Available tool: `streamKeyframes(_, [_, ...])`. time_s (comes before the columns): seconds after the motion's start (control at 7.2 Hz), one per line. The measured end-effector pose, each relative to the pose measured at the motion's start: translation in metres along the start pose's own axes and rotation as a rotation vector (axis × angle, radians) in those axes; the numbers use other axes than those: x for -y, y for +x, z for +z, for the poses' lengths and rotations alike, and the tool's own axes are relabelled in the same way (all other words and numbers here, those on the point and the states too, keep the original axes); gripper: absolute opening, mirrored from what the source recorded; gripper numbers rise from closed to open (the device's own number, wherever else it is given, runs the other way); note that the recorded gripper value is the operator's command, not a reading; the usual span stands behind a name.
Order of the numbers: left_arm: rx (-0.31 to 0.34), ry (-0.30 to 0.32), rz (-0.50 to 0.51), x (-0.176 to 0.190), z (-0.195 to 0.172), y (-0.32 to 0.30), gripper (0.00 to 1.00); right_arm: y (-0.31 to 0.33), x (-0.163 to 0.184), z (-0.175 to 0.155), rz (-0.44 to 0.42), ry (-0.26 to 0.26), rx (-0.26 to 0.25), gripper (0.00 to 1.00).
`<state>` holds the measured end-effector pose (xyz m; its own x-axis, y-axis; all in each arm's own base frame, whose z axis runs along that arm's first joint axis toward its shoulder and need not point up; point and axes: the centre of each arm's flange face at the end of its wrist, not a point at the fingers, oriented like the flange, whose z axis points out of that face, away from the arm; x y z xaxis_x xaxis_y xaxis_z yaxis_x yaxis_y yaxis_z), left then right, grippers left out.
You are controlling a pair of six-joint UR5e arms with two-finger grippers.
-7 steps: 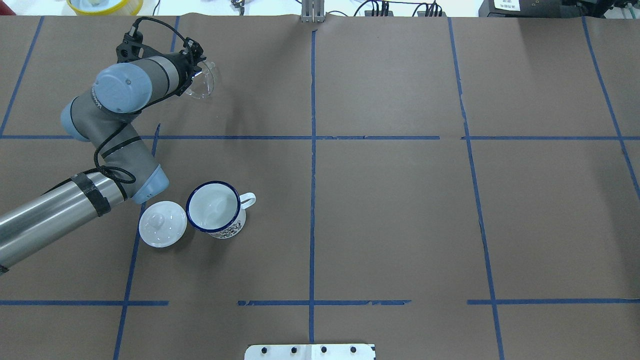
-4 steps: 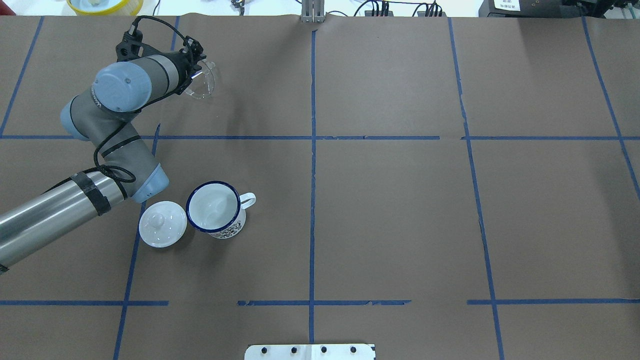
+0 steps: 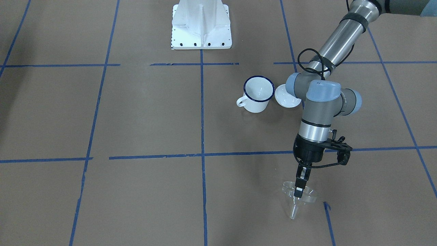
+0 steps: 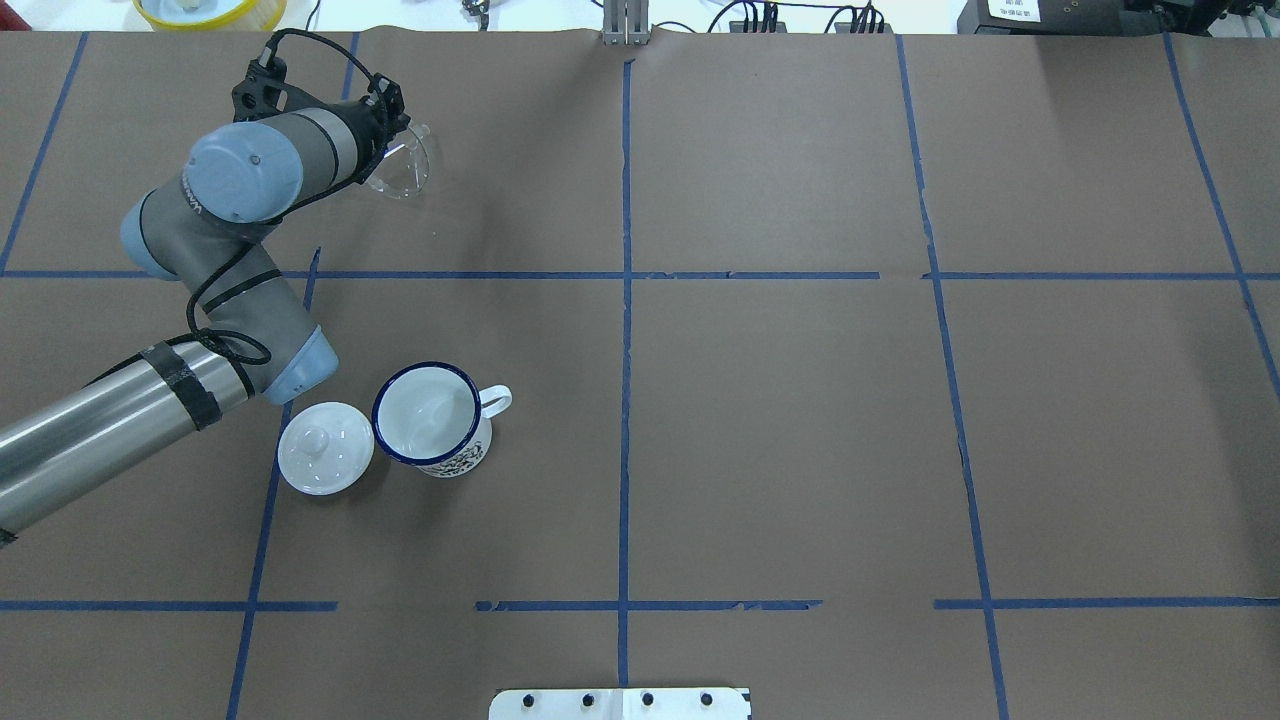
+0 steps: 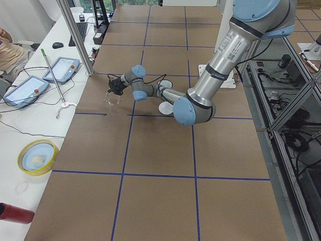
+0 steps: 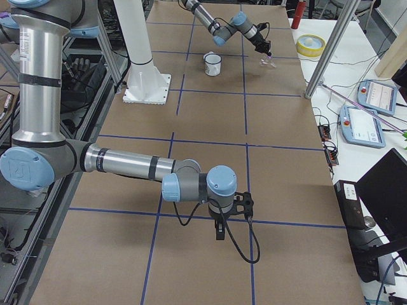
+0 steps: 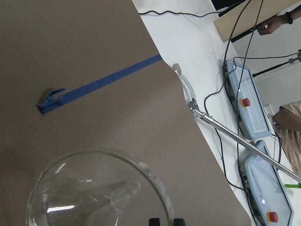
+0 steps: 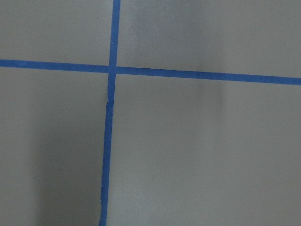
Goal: Place funnel on cup
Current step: 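Grasp the glass funnel rim with the left gripper and lift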
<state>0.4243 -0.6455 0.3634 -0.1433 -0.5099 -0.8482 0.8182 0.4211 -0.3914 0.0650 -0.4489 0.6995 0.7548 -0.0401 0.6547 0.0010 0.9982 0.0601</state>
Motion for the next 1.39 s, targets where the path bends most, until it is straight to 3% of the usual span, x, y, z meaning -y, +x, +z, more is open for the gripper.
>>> streamKeyframes(0.28, [-0.056,-0.072,0.03,-0.001,-0.039,0.046,0.0,0.0,0.0,0.0,0.0,0.0,0.0,1.0])
streamKeyframes(0.56, [-0.026,-0.148,0.04,-0.015,-0.099,0.096,0.0,0.0,0.0,0.0,0.0,0.0,0.0,1.0])
streamKeyframes(0.83, [0.091,-0.193,0.086,-0.036,-0.17,0.129,0.0,0.0,0.0,0.0,0.0,0.0,0.0,1.0])
streamKeyframes(1.11, [0.235,-0.275,0.237,-0.057,-0.235,0.137,0.0,0.0,0.0,0.0,0.0,0.0,0.0,1.0])
streamKeyframes(1.39, [0.406,-0.4,0.414,-0.087,-0.285,0.117,0.0,0.0,0.0,0.0,0.0,0.0,0.0,1.0])
